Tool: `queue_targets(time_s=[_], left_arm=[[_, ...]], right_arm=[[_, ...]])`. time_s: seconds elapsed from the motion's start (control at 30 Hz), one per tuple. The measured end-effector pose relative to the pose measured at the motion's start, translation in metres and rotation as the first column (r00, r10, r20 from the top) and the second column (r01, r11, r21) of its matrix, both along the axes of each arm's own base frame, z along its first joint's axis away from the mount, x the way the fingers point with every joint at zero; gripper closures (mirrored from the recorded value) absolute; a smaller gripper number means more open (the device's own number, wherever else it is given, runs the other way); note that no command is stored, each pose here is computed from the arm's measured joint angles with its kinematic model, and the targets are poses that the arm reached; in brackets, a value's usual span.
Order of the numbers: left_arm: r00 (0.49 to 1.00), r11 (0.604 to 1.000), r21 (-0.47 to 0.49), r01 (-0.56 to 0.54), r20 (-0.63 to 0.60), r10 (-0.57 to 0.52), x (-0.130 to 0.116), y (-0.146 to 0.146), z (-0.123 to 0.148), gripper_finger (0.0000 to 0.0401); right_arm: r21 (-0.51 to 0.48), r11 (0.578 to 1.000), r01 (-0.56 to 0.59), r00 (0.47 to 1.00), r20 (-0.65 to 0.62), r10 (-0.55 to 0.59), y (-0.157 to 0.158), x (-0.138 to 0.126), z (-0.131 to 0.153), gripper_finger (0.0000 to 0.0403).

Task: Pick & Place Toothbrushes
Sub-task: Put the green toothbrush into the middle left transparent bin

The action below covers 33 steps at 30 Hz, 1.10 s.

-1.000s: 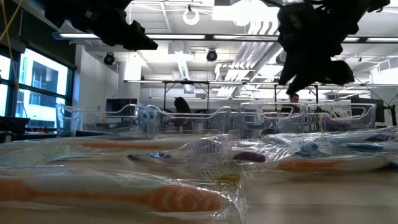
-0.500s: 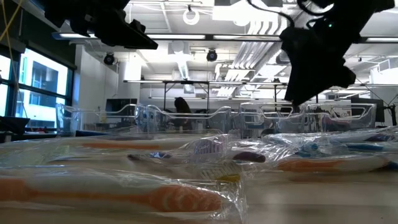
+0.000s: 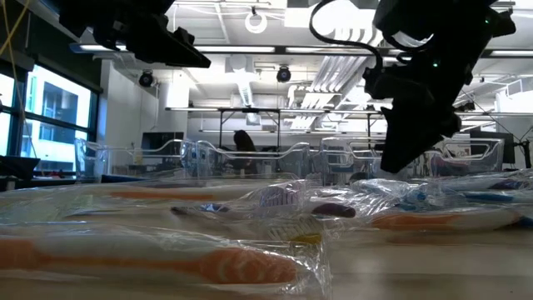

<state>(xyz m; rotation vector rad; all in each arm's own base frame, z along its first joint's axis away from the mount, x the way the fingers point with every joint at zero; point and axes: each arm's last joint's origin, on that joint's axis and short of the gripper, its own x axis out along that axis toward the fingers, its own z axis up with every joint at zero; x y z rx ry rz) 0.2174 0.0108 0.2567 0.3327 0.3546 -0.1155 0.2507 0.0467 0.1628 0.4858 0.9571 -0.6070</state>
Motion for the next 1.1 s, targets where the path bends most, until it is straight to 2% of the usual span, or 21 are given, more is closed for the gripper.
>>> queue_targets(time_s=[0.37,0.5,0.63,0.8,1.1], left_arm=[[0.999,0.999,0.013,-0.035,-0.010,0.035,0.000,0.001,-0.001,0.0269],[0.999,0.999,0.013,-0.035,-0.011,0.035,0.000,0.001,-0.001,0.0269],[0.999,0.999,0.013,-0.035,-0.011,0.035,0.000,0.001,-0.001,0.0269],[0.999,0.999,0.013,-0.035,-0.011,0.035,0.000,0.001,-0.001,0.0269],[0.999,0.999,0.013,-0.034,-0.011,0.035,0.000,0.001,-0.001,0.0269]], right_arm=[[-0.148,0.989,0.032,0.995,-0.087,-0.045,-0.011,-0.008,-0.002,0.0278],[-0.165,0.984,0.060,0.987,-0.137,-0.083,-0.013,-0.014,-0.003,0.0283],[-0.177,0.982,0.066,0.978,-0.184,-0.099,-0.014,-0.020,-0.004,0.0317],[-0.198,0.980,0.034,0.977,-0.202,-0.074,-0.014,-0.020,-0.004,0.0387],[-0.206,0.978,0.007,0.954,-0.292,-0.068,-0.022,-0.021,-0.013,0.0400]])
